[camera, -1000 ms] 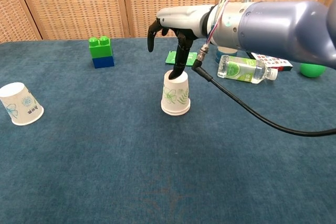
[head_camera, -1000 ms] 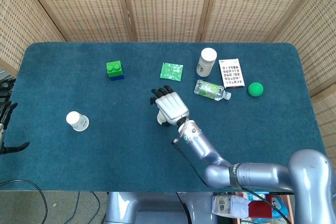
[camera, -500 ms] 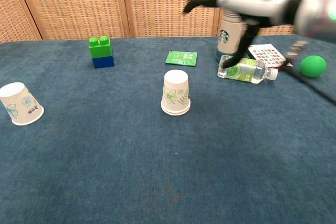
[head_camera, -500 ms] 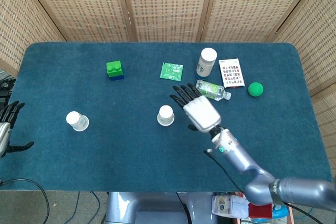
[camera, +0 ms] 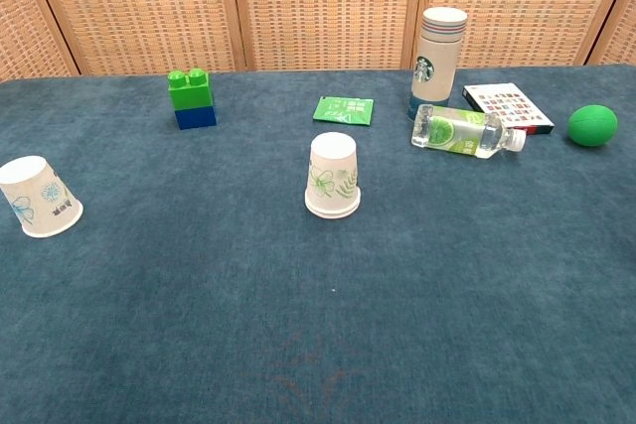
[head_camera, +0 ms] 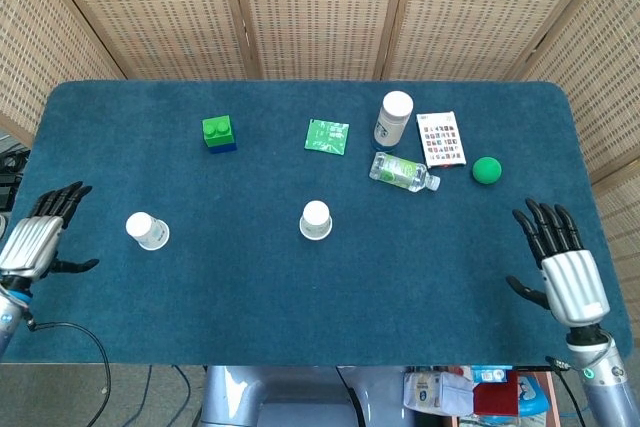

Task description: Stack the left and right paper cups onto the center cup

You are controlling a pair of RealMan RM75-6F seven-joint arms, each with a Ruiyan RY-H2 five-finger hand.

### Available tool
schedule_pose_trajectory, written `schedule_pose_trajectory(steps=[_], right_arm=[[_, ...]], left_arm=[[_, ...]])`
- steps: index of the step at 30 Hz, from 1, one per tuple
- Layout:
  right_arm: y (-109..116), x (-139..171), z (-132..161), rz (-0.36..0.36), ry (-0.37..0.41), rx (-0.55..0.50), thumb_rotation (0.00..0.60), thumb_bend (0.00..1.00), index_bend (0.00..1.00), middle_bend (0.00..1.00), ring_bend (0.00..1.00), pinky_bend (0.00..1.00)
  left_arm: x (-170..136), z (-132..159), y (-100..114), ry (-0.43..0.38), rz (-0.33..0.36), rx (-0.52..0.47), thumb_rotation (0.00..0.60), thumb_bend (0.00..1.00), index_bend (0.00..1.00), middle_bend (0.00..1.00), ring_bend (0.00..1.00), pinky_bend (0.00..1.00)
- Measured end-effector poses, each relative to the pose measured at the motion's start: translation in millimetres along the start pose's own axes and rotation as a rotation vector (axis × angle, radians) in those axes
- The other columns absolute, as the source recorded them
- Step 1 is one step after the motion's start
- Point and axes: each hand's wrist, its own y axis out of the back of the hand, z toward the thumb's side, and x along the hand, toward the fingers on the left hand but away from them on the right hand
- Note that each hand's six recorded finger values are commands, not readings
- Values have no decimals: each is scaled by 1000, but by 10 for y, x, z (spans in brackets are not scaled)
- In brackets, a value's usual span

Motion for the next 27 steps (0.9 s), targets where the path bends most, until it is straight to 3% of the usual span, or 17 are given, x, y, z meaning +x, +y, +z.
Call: schedule_pose_trajectory(steps=[6,12,19,27], right_arm=[[45,70,-109,-37,-16,-35,600,0,13,0,0,0],[124,68,-147,-60,-16,-56,600,0,13,0,0,0],[141,55,-176,-63,-22,-60,600,0,13,0,0,0],[140,48,-189,-64,-26,-58,600,0,13,0,0,0]], left_arm=[[268,104,-165,-21,-64,47,600,133,0,0,0,12],[466,153,-422,-25,-166,56,600,133,21,24,128,168],[678,192,-639,-20,-162,42,600,133,202,256,286,294],[829,313,-722,-35,-130,33,600,207,391,417,421,411]])
